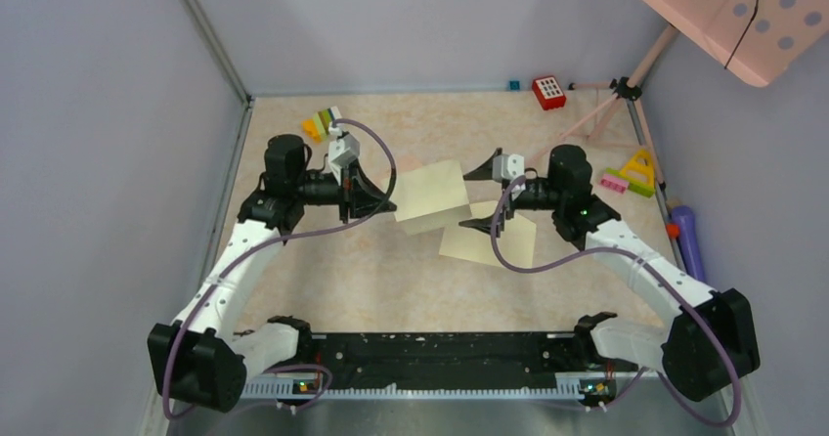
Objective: Place the letter into the envelope and seal it
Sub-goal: Fold the letter.
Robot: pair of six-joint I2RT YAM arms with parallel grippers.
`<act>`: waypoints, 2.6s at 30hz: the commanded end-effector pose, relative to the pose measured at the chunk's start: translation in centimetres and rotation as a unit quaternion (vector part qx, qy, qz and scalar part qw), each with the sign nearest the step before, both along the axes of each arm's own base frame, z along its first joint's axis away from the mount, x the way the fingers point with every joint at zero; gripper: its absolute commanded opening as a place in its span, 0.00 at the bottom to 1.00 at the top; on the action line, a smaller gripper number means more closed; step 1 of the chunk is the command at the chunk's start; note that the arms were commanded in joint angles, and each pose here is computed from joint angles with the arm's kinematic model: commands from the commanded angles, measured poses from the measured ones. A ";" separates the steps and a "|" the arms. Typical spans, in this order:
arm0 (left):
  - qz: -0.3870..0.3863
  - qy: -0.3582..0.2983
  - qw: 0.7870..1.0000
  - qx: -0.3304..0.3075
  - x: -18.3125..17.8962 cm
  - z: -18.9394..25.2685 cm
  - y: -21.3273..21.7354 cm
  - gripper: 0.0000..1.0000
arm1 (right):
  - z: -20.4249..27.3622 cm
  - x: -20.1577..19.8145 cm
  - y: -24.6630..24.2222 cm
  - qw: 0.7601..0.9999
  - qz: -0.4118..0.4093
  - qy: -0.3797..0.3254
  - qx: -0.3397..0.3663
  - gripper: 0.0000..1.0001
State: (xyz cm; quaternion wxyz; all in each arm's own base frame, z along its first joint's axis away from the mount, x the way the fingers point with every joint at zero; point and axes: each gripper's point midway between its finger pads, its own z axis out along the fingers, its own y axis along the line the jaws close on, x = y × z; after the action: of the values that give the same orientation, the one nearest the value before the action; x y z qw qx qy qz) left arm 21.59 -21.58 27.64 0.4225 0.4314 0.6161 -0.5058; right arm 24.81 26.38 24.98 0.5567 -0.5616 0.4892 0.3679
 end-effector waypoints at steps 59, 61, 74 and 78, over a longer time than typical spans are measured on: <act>-0.047 -0.219 0.963 0.151 0.7 1.1 -4.3 0.77 | 2.5 -4.3 0.5 0.993 0.081 0.075 0.043 0.00; -0.050 -0.218 0.962 0.154 0.6 0.9 -4.5 0.65 | 2.5 -4.2 0.5 0.993 0.079 0.075 0.043 0.00; -0.060 -0.211 0.961 0.168 0.2 -0.3 -5.0 0.00 | 2.4 -3.7 0.4 0.995 0.066 0.061 0.042 0.00; -0.036 -0.206 0.963 0.172 1.1 -0.5 -5.0 0.00 | 2.5 -4.3 -0.3 0.997 0.069 0.011 0.016 0.63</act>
State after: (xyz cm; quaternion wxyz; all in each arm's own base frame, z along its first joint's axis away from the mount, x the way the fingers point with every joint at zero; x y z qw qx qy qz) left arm 21.83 -26.31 26.84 0.4278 0.6256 0.5706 -0.3163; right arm 20.91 26.57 25.59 0.4993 -0.5358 0.4955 0.4670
